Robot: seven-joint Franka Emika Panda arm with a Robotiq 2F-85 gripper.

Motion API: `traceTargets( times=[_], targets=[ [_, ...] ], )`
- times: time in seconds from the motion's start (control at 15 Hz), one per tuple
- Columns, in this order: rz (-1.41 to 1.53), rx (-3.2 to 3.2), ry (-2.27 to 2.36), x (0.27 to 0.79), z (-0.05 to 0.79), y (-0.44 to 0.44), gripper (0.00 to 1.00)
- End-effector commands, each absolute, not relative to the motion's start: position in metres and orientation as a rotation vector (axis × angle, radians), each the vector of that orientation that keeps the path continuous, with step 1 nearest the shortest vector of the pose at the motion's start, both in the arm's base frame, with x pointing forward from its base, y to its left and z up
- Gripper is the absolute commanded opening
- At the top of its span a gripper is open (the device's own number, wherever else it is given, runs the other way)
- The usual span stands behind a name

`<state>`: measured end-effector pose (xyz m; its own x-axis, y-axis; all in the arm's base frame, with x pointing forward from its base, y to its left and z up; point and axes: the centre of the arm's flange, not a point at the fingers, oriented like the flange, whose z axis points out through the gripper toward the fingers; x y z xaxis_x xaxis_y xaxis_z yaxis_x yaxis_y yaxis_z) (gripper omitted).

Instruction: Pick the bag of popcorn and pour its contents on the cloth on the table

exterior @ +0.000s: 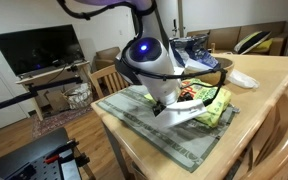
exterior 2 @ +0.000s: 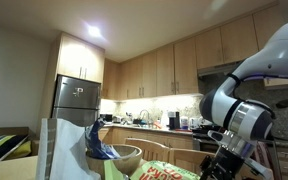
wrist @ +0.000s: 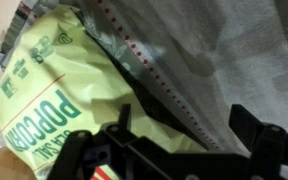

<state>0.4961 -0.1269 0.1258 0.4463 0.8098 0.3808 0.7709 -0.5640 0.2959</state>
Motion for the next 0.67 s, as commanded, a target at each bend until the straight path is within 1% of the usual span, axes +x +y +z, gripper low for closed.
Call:
traceTargets(
  times=[0.0,0.33,0.6],
  targets=[
    [0.666,2.582,1.432,0.477,0.122,-0.117,1.00],
    [0.652,2.540,1.384,0.455,0.140,-0.126,1.00],
    [0.710,2.489,1.355,0.461,0.154,-0.136,1.00]
  ],
)
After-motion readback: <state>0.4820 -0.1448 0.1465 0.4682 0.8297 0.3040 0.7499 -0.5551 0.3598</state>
